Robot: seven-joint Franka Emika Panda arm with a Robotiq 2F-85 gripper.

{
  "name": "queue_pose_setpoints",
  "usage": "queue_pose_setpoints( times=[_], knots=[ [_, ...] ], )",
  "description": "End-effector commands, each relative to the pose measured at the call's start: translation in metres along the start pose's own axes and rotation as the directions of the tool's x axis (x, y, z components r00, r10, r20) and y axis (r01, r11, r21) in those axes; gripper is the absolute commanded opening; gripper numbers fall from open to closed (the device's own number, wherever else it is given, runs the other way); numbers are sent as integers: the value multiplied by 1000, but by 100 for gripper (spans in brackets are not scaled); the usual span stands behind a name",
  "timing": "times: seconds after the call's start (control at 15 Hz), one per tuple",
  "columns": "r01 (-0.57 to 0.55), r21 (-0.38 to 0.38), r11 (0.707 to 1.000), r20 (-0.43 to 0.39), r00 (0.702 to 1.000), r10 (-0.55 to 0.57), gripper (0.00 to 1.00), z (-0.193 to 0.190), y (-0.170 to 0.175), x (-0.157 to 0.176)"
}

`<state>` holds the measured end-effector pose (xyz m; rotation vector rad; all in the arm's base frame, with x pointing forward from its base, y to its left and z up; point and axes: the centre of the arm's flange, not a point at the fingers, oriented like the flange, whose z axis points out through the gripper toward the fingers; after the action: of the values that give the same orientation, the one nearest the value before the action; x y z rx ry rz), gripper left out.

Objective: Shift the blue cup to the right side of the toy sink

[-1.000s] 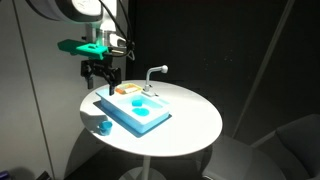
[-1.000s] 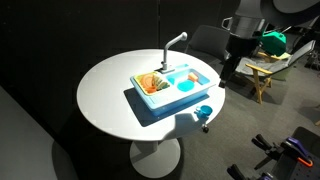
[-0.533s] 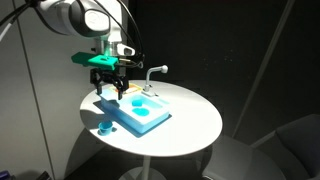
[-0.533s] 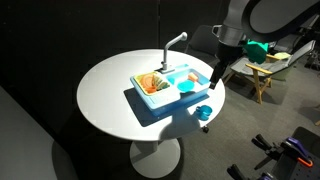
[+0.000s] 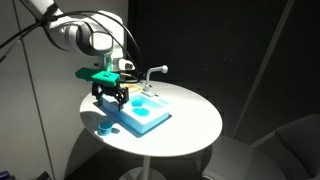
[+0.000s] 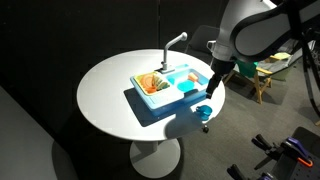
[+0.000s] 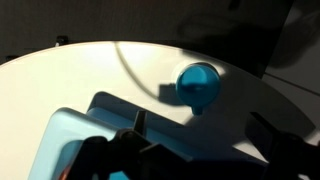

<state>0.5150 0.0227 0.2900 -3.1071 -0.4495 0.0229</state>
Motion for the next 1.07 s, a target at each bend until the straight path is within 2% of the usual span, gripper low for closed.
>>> queue_pose_setpoints(
  times=[0.0,0.47,1.0],
  knots=[
    [17,-11,1000,-8,1000,-17,100,9,3,-1],
    [23,-9,1000,-5,1000,-23,100,27,-5,-11],
    [35,-21,999,-47,998,-36,100,62,-9,-14]
  ],
)
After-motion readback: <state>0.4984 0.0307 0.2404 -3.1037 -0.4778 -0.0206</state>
